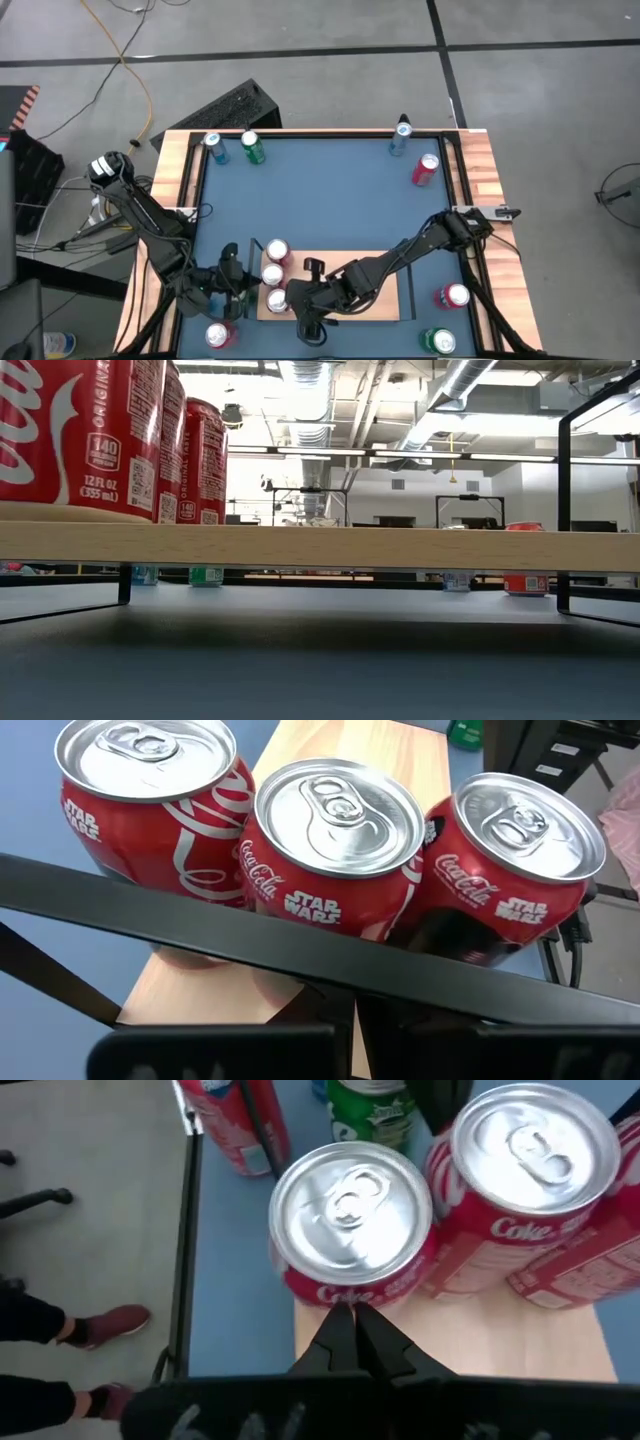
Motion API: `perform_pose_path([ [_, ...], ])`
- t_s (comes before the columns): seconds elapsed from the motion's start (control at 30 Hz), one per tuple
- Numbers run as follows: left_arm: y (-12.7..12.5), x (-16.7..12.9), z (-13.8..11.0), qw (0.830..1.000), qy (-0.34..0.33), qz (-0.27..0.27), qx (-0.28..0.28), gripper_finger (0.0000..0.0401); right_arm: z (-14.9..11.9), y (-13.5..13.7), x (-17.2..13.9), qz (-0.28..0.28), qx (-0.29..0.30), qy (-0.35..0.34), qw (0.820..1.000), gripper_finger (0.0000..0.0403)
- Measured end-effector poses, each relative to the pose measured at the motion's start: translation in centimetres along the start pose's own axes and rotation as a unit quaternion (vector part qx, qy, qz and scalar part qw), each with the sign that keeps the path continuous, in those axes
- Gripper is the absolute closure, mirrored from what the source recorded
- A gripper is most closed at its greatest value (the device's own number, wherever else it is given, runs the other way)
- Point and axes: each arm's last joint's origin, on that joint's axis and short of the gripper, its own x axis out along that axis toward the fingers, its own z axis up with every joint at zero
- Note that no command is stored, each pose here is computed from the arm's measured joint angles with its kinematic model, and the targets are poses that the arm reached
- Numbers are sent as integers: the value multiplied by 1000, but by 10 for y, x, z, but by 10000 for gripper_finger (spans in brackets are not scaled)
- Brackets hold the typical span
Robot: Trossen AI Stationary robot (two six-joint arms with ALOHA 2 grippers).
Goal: Place canned beverage on shelf
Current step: Put the red soda can on the shelf aligned with the other red soda can
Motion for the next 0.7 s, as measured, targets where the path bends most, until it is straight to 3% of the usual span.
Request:
perform_pose_path([
  [0.7, 2, 2, 2, 1000, -2, 6, -3, 401, 10, -8, 3, 6, 5, -24, 1000, 403],
])
